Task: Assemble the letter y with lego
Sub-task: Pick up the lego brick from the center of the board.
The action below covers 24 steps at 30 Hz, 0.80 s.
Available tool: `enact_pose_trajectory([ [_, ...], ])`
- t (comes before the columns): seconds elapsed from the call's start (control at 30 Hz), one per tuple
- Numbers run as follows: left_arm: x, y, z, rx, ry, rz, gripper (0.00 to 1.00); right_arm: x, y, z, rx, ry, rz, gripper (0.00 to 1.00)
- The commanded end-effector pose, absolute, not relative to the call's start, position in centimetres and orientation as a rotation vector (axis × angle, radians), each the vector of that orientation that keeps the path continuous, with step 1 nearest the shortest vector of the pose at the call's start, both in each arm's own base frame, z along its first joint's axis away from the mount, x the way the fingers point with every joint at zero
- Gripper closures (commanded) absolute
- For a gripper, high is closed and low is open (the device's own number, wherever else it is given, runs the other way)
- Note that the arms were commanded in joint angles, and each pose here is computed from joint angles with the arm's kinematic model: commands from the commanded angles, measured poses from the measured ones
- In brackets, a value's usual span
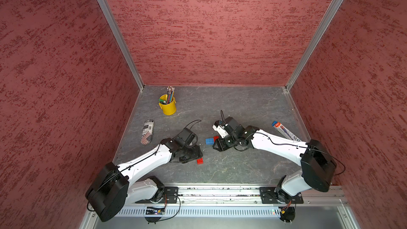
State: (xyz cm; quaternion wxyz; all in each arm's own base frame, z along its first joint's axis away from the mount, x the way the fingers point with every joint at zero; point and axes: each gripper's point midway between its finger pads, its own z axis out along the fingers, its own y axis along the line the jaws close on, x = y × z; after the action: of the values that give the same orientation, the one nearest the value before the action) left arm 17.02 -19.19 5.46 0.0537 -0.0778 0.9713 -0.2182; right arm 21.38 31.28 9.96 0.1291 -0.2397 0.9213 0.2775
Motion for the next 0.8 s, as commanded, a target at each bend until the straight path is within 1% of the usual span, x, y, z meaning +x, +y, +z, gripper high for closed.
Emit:
enact_pose_trajectory([
  [0.0,17.1,-19.6,5.3,-0.321,2.961,-0.586,0.34,21.2,31.1,11.0,-0.741,2.620,0.833,0.55],
  [0.1,16.8,-20.1,4.3,-0.339,3.005,-0.502,0.36,21.4,30.5,10.7,-0.710,2.626,0.830,0.55],
  [0.3,16.6,-20.5,2.8,-0.370,3.056,-0.313,0.43,21.8,29.4,10.6,-0.710,2.620,0.806,0.55],
  [0.4,16.5,-20.2,2.5,-0.380,3.066,-0.250,0.50,21.9,29.2,10.4,-0.712,2.622,0.802,0.55],
  [0.47,16.6,-20.2,2.4,-0.392,3.067,-0.236,0.56,22.0,29.0,11.3,-0.706,2.594,0.811,0.55],
  [0.5,16.6,-20.2,2.4,-0.394,3.067,-0.234,0.57,22.0,28.9,11.3,-0.706,2.592,0.812,0.55],
  [0.77,17.0,-20.4,2.5,-0.357,3.068,-0.208,0.57,22.1,28.9,11.0,-0.706,2.601,0.811,0.55],
])
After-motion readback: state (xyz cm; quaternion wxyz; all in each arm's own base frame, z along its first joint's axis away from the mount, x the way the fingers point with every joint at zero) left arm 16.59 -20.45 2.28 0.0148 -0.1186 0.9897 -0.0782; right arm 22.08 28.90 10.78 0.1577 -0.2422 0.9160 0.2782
